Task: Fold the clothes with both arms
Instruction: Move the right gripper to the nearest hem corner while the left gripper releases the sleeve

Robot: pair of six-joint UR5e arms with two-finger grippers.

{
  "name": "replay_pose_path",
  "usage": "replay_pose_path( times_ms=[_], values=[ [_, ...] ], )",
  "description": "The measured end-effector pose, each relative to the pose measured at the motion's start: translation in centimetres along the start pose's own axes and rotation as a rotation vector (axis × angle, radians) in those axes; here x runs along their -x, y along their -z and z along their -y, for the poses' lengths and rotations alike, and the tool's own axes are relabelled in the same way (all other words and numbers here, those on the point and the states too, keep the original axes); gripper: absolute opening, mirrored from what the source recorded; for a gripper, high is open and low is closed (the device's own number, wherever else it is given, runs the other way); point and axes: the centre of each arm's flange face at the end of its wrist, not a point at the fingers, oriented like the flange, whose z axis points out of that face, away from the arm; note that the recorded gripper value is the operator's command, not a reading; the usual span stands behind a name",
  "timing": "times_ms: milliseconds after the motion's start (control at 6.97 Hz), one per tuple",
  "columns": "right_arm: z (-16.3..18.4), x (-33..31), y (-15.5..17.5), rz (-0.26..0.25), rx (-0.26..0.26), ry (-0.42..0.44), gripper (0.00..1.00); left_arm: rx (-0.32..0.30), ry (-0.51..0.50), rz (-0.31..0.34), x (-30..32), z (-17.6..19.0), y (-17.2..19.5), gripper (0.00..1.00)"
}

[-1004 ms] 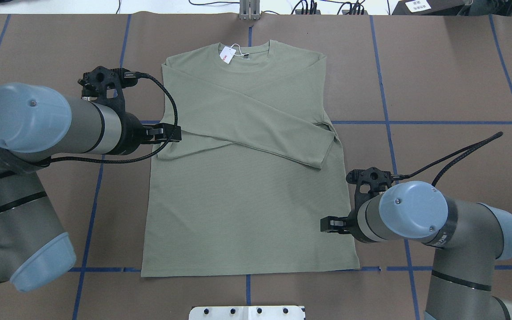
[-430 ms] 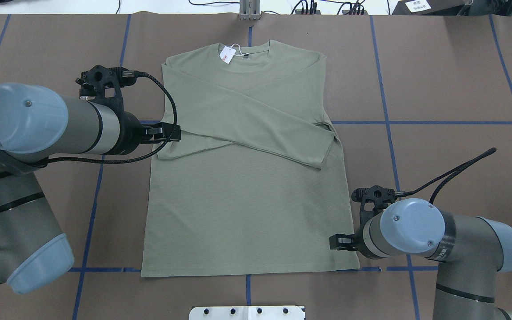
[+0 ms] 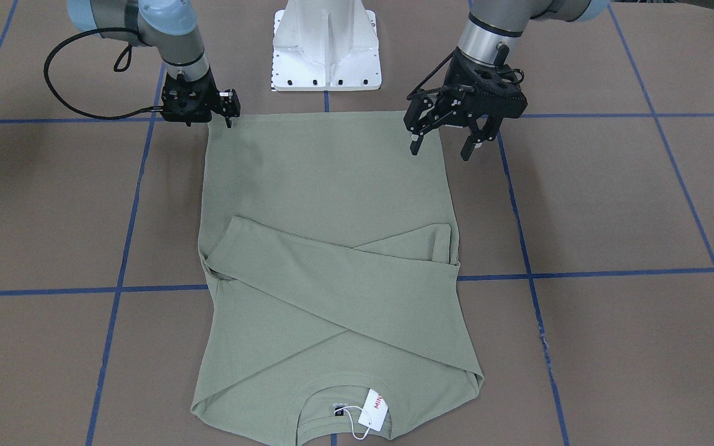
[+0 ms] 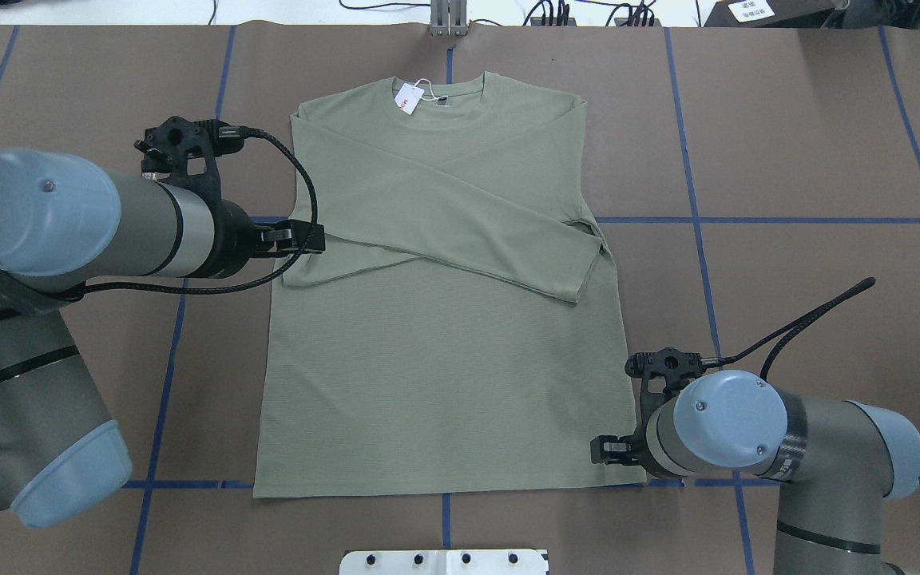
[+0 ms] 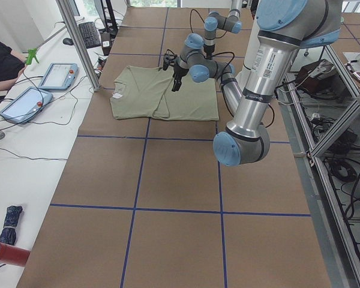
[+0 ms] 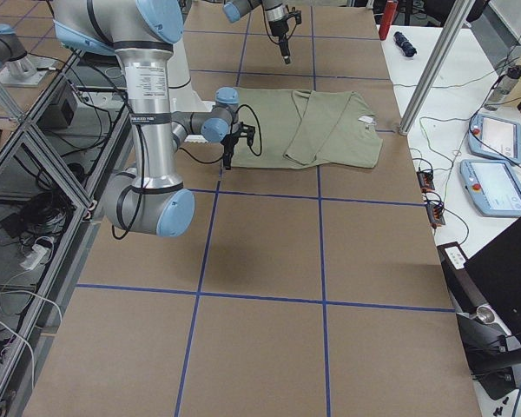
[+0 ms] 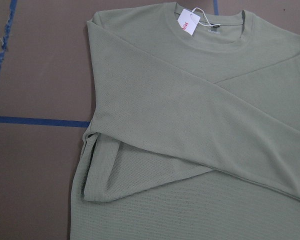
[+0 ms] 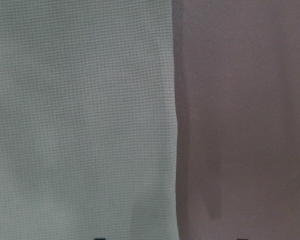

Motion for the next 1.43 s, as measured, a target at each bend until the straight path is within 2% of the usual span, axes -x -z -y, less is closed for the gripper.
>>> replay_pose_path(
  times_ms=[287, 860, 1434],
  values=[
    [-0.69, 0.28, -0.92, -0.011, 0.013, 0.012, 0.7, -0.002, 0.001, -0.001, 0.03, 0.08, 0.13, 0.99],
    [-0.86, 0.08, -0.98, -0.014, 0.017, 0.016, 0.02, -0.007, 0.003, -0.001, 0.14, 0.28, 0.33, 0.99],
    [-0.95, 0.4, -0.3, 0.001, 0.014, 0.015, 0.0, -0.009, 0.005, 0.001, 0.2, 0.38, 0.3, 0.98]
  ],
)
